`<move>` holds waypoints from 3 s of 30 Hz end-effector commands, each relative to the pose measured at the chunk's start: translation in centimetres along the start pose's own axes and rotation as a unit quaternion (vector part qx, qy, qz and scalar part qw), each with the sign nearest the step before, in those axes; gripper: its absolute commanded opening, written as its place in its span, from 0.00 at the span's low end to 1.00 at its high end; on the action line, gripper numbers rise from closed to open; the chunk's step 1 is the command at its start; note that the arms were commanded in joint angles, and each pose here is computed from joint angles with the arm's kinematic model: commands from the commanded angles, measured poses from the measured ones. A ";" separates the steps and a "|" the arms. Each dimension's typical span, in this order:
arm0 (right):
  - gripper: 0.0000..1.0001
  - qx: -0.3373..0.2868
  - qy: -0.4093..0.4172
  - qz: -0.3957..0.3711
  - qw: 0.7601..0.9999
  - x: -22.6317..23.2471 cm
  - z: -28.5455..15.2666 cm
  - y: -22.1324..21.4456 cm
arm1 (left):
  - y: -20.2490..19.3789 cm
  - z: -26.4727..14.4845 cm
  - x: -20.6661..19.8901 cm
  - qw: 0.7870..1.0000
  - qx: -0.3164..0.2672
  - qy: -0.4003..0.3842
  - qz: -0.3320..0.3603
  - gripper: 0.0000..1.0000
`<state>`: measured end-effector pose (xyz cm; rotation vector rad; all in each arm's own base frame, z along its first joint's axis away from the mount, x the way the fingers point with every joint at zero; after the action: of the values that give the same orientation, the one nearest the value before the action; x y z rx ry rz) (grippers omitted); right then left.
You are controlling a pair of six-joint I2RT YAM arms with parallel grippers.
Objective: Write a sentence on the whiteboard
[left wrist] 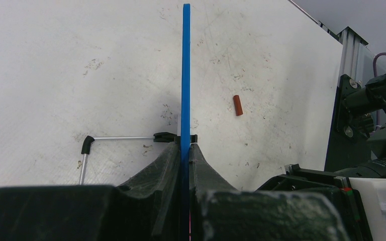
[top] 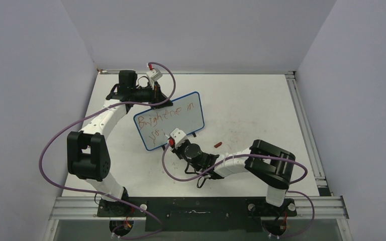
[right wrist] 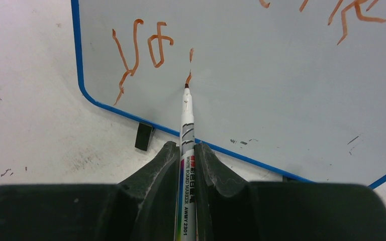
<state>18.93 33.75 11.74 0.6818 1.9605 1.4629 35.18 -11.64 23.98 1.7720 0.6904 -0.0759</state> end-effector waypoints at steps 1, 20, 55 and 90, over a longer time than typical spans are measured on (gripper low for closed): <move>0.05 -0.015 -0.026 0.014 0.999 -0.7 0.2 0.6 | -3.1 0.3 -1.0 0.995 0.055 -0.014 -0.077 0.00; 0.05 -0.077 -0.058 0.016 0.995 -2.5 0.6 5.1 | -3.1 0.2 -1.0 0.996 0.055 -0.014 -0.076 0.00; 0.05 -0.007 -0.043 0.009 0.999 -1.1 0.2 0.1 | -3.1 0.2 -1.1 0.996 0.054 -0.015 -0.075 0.00; 0.05 -0.086 -0.039 0.013 0.995 -1.7 0.1 5.2 | -3.1 0.2 -1.1 0.996 0.054 -0.014 -0.076 0.00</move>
<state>19.56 32.90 15.38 0.6825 1.8220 1.4982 35.17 -11.64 23.98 1.7724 0.6909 -0.0759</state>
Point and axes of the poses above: each gripper's point midway between its finger pads, its own z axis out along the fingers, its own x axis along the line the jaws close on, y = z × x, the point moved 10 cm from there along -z, back along the fingers
